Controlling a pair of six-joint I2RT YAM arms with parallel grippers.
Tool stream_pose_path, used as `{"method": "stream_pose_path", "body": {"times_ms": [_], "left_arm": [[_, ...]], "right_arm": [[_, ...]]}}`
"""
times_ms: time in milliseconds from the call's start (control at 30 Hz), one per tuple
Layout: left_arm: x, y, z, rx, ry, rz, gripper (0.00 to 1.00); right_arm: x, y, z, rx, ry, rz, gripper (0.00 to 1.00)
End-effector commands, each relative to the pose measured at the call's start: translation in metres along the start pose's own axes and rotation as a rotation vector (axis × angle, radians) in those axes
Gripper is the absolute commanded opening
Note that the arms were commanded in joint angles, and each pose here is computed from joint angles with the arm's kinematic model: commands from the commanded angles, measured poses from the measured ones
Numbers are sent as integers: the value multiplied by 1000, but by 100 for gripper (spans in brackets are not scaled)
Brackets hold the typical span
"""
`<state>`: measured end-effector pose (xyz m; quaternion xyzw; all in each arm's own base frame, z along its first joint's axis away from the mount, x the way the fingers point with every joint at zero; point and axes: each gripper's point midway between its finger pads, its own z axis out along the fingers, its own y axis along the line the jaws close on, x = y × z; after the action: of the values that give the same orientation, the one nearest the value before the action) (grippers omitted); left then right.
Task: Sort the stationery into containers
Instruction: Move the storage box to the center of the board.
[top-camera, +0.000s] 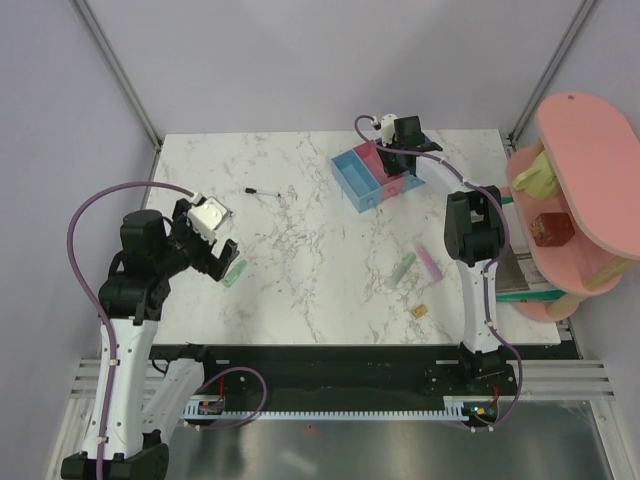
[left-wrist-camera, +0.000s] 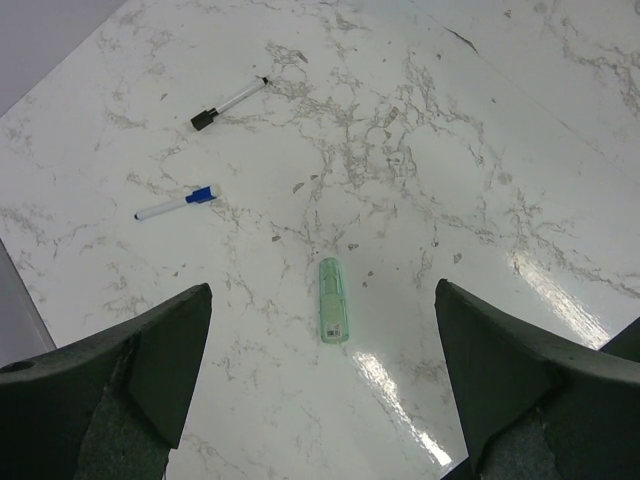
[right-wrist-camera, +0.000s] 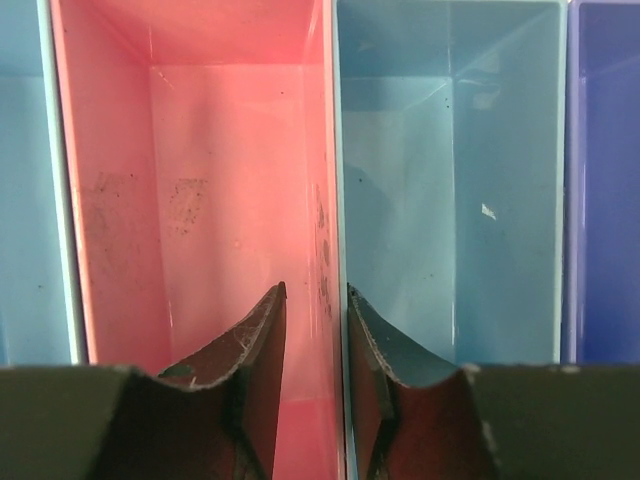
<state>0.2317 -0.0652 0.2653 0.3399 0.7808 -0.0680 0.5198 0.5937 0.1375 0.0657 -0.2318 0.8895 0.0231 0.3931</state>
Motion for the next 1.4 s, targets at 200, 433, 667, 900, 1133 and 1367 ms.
{"method": "stream_pose_path", "body": {"times_ms": [200, 433, 667, 900, 1133, 1367], "left_arm": [[2, -7, -3, 24, -7, 16, 100], [5, -10, -2, 38, -4, 12, 100], [9, -16, -4, 48, -6, 8, 100], [12, -21, -7, 56, -7, 10, 100], [15, -25, -11, 62, 2, 17, 100], [21, -27, -15, 62, 29, 19, 100]], "right_arm": [[-7, 48, 8, 6, -43, 198, 32], [-19, 89, -9, 37, -85, 292, 29], [-28, 110, -20, 78, -136, 377, 27], [-37, 113, -20, 163, -198, 506, 24], [-36, 128, -13, 256, -209, 577, 27], [-29, 147, -2, 243, -178, 627, 27]]}}
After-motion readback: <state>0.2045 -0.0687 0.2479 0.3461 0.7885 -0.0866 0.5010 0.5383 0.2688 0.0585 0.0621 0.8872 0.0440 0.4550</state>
